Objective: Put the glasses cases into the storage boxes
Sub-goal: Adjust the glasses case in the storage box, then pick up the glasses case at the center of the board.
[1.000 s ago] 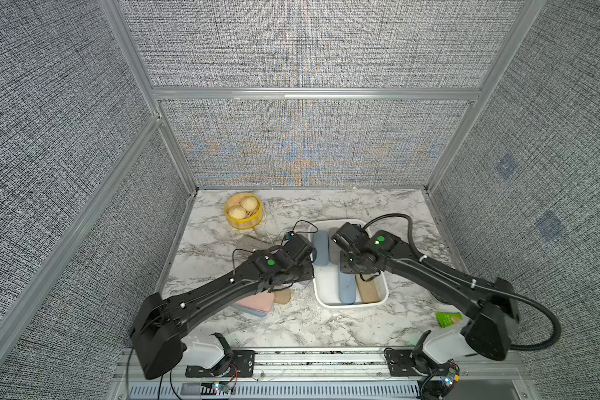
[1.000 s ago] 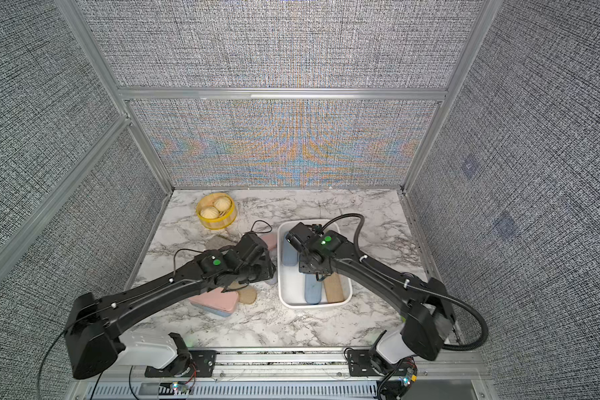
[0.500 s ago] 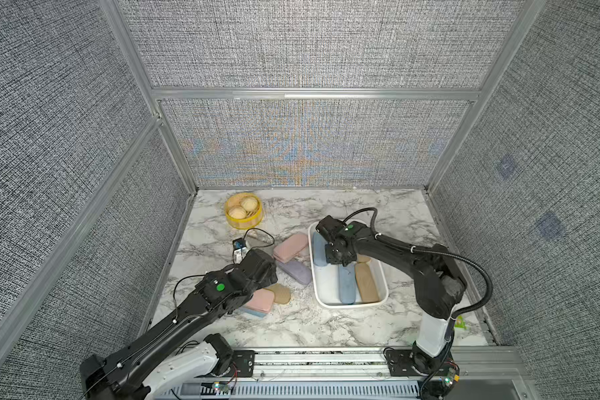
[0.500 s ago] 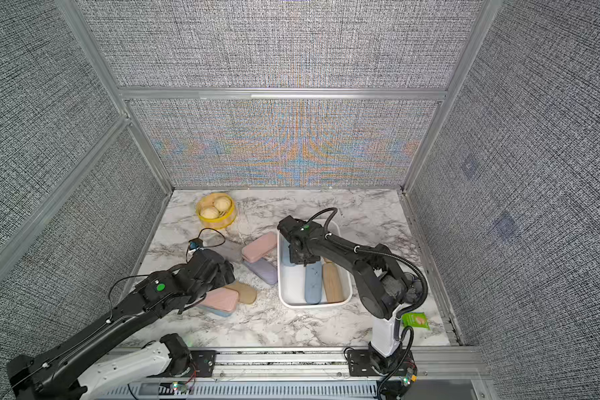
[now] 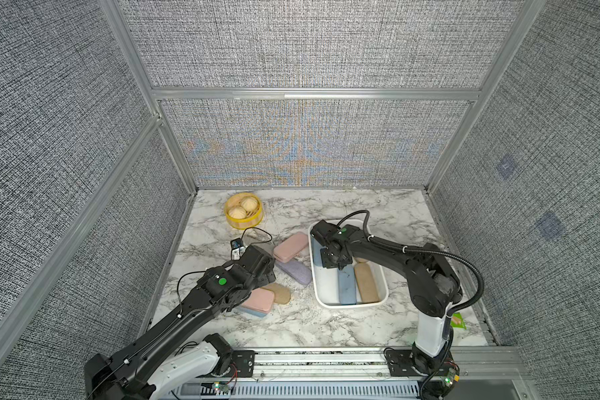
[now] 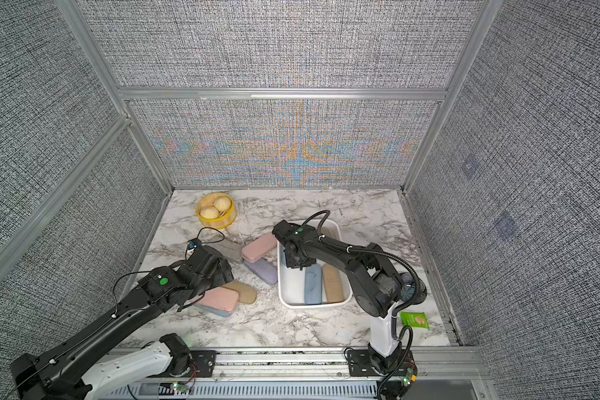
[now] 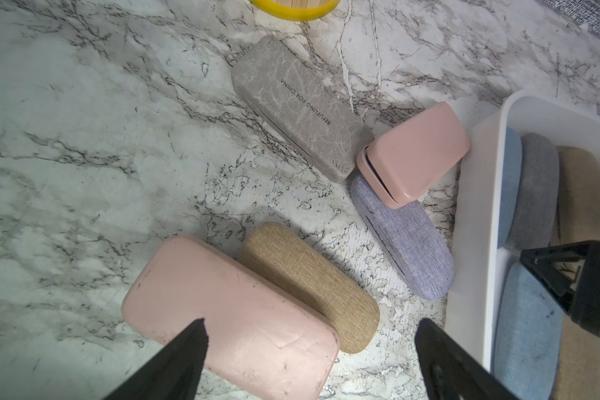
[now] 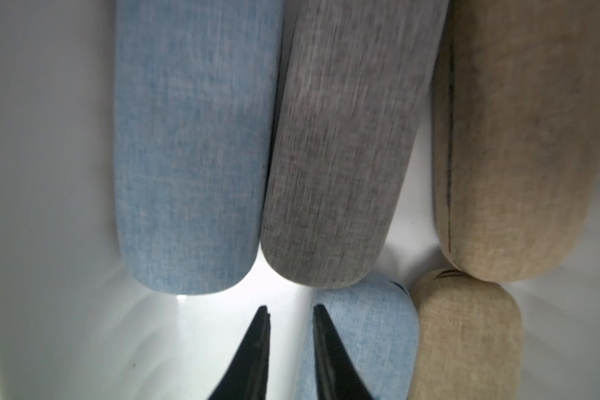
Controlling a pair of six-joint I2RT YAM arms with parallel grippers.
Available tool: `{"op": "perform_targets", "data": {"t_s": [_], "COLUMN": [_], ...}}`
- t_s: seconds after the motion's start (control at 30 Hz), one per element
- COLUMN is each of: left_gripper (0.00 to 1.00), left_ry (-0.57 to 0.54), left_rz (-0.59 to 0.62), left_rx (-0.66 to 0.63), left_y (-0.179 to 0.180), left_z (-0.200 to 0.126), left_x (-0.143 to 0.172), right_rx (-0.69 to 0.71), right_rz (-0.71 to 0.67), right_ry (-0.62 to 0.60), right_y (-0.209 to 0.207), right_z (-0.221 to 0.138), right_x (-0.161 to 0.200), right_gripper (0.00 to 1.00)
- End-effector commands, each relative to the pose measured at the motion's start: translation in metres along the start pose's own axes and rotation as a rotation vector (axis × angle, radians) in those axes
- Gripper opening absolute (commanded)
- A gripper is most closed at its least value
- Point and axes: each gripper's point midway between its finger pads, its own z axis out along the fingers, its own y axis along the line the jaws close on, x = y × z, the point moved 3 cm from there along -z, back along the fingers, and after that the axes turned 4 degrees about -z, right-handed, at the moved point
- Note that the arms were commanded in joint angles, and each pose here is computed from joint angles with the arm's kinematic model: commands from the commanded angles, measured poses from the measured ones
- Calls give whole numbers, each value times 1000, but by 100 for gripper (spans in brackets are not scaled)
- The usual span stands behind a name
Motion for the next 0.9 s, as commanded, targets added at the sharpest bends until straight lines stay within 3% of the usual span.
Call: {"op": "perform_targets", "data": {"t_s": [0.0,0.1,0.23,0.33,0.53,0.87], "left_gripper": [95,97,100,99,95,92], "left_ry": [7,-1,18,53,106,140], "left_rz": [-1,-5,-41,-99,-186,-266], "left_rx": [6,-13,-91,-79,-32,-8], "left_y": [0,7,26,29,26,40], "left_z": [-3,-5,4,14,28,30], "left_x": [-1,-2,0,2,2,3], "right_rx": [52,34,-52,-137,-173,-171], "right_rz": [-14,-32,-138,-257,-395,-434], "right_ry": [12,-31,-122,-169,-122,-73], "right_y": [-7,1,37,76,131,152], "right_z": [-9,-40,-92,-117,-104,-59], "right_x": [-4,-3,17,36,51,11], "right_gripper": [25,28,46,59,61,73]}}
